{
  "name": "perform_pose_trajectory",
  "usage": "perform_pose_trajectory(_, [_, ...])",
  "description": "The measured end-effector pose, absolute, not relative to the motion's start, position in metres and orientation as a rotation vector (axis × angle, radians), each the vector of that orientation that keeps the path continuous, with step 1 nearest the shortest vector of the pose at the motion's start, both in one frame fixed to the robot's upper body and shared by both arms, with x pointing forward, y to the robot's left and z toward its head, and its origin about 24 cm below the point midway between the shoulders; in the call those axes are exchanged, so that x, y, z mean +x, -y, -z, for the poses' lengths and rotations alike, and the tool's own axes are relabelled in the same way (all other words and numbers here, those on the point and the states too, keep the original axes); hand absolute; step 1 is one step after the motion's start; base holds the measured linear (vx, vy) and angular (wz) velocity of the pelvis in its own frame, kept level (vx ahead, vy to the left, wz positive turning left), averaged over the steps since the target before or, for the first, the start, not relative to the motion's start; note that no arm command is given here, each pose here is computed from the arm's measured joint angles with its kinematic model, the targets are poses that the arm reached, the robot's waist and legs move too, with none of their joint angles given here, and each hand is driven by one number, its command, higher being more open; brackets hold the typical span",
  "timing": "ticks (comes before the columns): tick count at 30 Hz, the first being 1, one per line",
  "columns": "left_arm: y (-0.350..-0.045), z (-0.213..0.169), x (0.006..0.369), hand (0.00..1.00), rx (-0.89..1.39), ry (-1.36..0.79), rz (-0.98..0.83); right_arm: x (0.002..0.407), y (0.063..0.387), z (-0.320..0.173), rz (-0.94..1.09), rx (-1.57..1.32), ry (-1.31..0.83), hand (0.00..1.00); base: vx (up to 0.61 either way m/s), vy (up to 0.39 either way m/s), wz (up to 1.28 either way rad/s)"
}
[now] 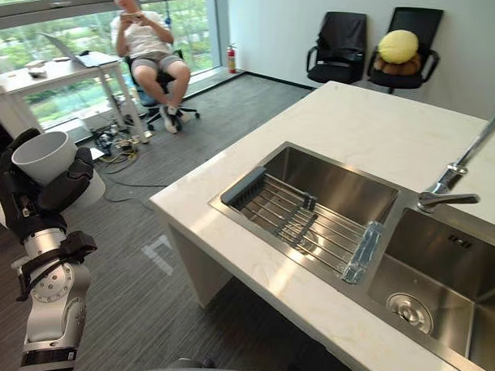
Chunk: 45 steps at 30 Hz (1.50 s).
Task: Walk over to the sink, pick up the cup, carry it to the dishwasher, place the cup inside the dishwasher, then close the dishwasher door
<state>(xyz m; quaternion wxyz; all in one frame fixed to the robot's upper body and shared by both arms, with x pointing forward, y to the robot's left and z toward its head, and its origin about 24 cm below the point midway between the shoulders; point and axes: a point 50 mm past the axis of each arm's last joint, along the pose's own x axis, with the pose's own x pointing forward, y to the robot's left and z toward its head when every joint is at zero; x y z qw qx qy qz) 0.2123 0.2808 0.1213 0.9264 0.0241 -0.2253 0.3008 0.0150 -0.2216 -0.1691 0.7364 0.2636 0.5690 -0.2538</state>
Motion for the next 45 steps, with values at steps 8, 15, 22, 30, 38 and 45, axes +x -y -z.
perform_pose_trajectory(8, [-0.324, -0.152, 0.188, 0.00, 0.172, 0.584, -0.731, 0.011, 0.226, 0.169, 0.569, 0.544, -1.320, 1.00, -0.03, 0.050, 0.74])
perform_pose_trajectory(15, [-0.327, -0.162, 0.179, 0.00, 0.242, 0.609, -0.653, -0.005, 0.232, 0.169, 0.586, 0.503, -1.356, 1.00, 0.10, 0.113, 0.74])
perform_pose_trajectory(22, [-0.320, -0.164, 0.186, 0.00, 0.213, 0.632, -0.622, -0.035, 0.238, 0.166, 0.724, 0.576, -1.334, 1.00, 0.14, 0.068, 1.07])
perform_pose_trajectory(30, [-0.324, -0.157, 0.194, 0.00, 0.201, 0.554, -0.627, -0.040, 0.239, 0.166, 0.804, 0.631, -1.322, 1.00, 0.00, 0.039, 0.38])
perform_pose_trajectory(38, [-0.280, -0.111, 0.214, 0.00, 0.054, 0.409, -0.479, -0.021, 0.227, 0.166, 0.688, 0.608, -1.234, 1.00, 0.07, -0.033, 1.30])
perform_pose_trajectory(45, [-0.215, -0.094, 0.226, 0.00, -0.118, 0.360, -0.297, 0.024, 0.209, 0.167, 0.491, 0.602, -1.175, 1.00, 0.10, -0.052, 1.24])
